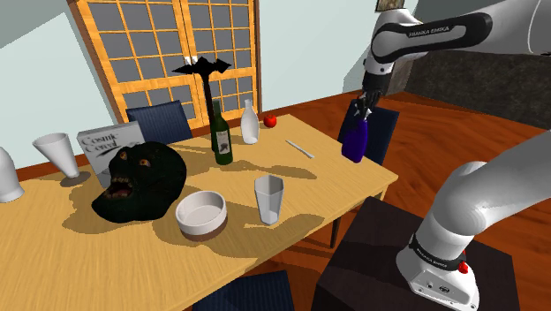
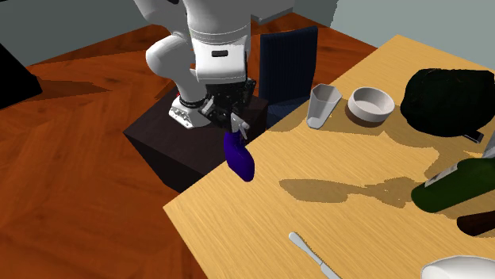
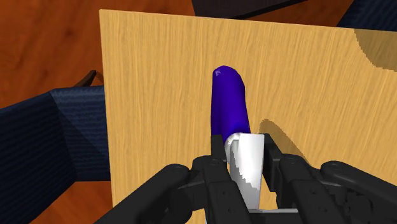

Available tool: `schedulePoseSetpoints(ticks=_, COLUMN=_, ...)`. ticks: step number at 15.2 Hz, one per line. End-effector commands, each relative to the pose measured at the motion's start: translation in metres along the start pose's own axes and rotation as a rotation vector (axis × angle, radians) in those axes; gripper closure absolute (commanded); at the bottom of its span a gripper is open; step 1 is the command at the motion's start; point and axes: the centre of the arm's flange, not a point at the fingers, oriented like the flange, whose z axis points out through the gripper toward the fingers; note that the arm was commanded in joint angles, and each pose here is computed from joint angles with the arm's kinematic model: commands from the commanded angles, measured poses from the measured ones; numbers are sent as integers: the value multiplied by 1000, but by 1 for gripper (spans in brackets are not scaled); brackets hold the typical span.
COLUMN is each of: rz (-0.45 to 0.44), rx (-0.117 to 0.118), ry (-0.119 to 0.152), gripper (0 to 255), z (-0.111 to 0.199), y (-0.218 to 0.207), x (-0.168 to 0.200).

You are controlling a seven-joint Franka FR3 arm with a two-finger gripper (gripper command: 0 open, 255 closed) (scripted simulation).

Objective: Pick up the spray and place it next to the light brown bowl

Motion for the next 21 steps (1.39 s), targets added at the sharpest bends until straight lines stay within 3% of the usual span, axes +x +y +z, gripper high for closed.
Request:
schedulePoseSetpoints(ticks=1, rz=0, rx=0, ry=0, gripper=255, z=-11, y=1, x=1)
schedulePoseSetpoints(ticks=21, rz=0, rx=0, ry=0, gripper=255, z=-117, y=1, x=5)
